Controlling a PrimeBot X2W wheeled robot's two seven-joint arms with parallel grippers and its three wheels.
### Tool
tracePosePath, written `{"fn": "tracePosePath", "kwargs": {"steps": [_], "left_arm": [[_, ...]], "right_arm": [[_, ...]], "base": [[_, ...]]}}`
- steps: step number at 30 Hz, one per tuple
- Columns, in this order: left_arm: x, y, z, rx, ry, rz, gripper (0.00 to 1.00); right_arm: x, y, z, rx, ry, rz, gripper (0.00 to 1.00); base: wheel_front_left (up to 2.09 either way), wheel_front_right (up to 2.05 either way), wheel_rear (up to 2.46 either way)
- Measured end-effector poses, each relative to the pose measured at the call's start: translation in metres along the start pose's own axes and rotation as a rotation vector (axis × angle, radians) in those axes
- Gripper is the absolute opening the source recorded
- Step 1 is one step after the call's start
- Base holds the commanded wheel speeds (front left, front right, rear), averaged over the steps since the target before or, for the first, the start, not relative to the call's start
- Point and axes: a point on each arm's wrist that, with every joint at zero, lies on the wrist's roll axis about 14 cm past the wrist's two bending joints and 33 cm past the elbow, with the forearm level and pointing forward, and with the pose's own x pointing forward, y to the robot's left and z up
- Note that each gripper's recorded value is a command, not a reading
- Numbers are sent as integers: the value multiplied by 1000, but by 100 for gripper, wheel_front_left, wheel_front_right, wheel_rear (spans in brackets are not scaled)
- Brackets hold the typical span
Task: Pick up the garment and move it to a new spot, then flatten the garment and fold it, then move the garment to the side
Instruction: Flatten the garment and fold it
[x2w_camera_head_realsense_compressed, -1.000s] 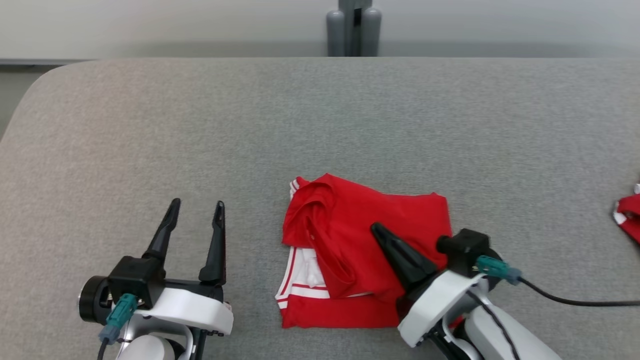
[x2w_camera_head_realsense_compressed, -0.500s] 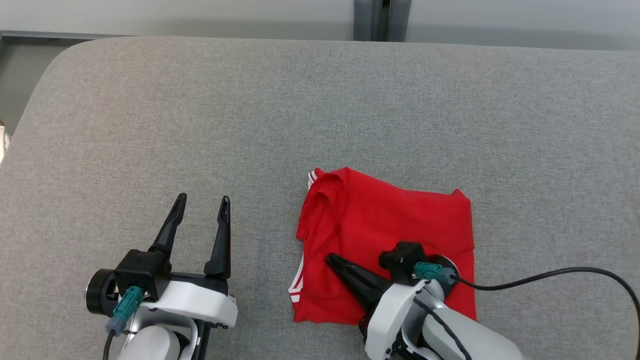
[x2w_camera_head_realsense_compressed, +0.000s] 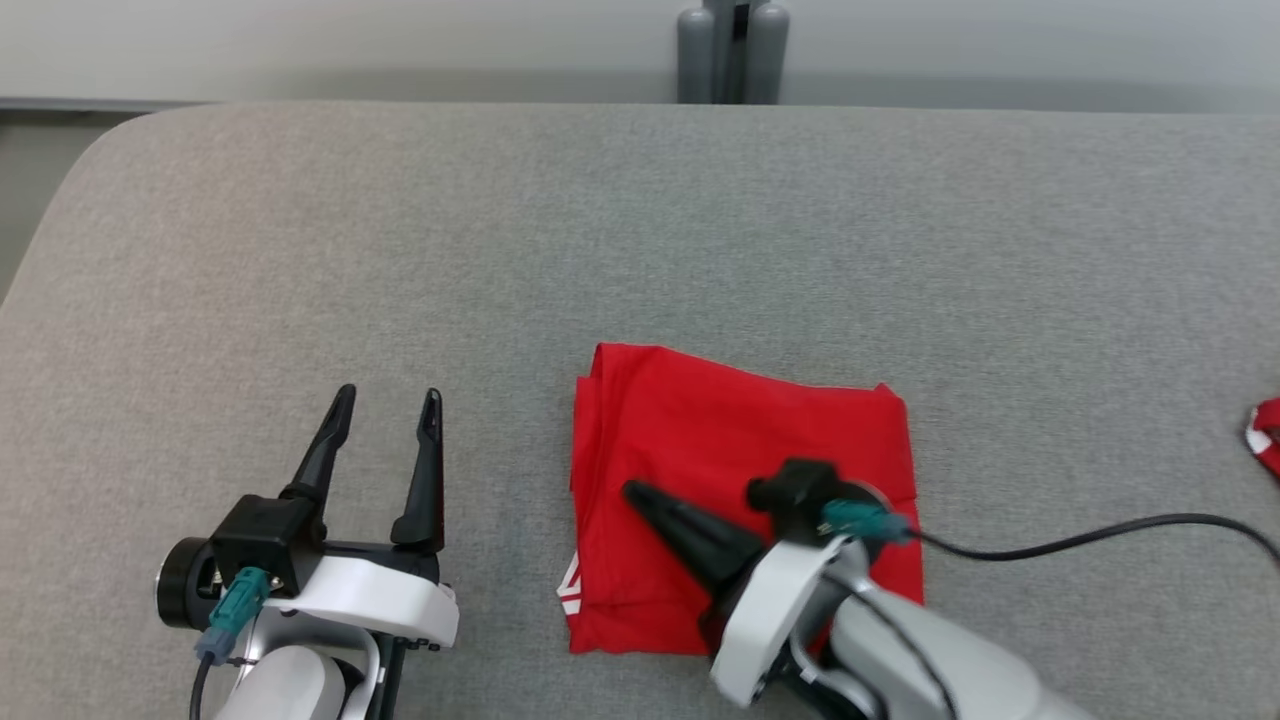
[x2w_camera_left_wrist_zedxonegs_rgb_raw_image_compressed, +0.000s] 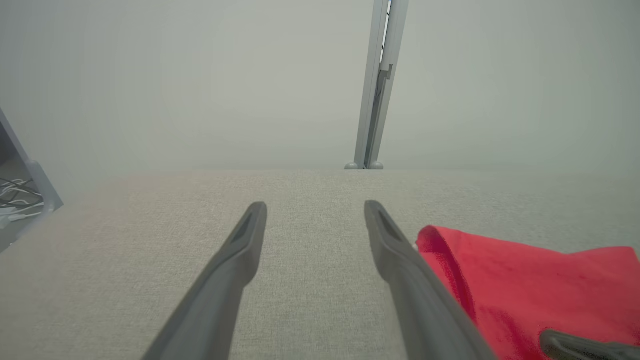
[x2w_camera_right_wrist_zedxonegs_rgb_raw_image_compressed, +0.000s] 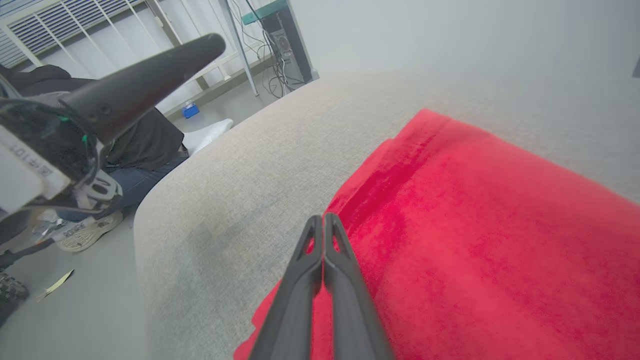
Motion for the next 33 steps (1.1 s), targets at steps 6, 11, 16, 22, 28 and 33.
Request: {"fn": "tracePosePath", "kwargs": {"steps": [6, 11, 16, 22, 28, 33], "left_arm": [[2, -7, 10, 0, -34, -22, 100], [2, -13, 19, 8, -60, -44, 100], [0, -21, 21, 16, -68, -74, 100], [-5, -27, 23, 26, -58, -97, 100], [-14, -24, 21, 30, -46, -98, 100], [-16, -21, 22, 38, -43, -95, 100]], "right_arm": [[-42, -49, 52, -3, -192, -182, 0], [-96, -87, 80, -50, -311, -365, 0], [-151, -117, 97, -117, -383, -546, 0], [-204, -140, 99, -157, -385, -723, 100], [-233, -141, 80, -138, -337, -817, 100], [-241, -141, 78, -136, -330, -846, 100]], "base": [[0, 0, 0], [0, 0, 0], [0, 0, 0], [0, 0, 0], [0, 0, 0], [0, 0, 0]]}}
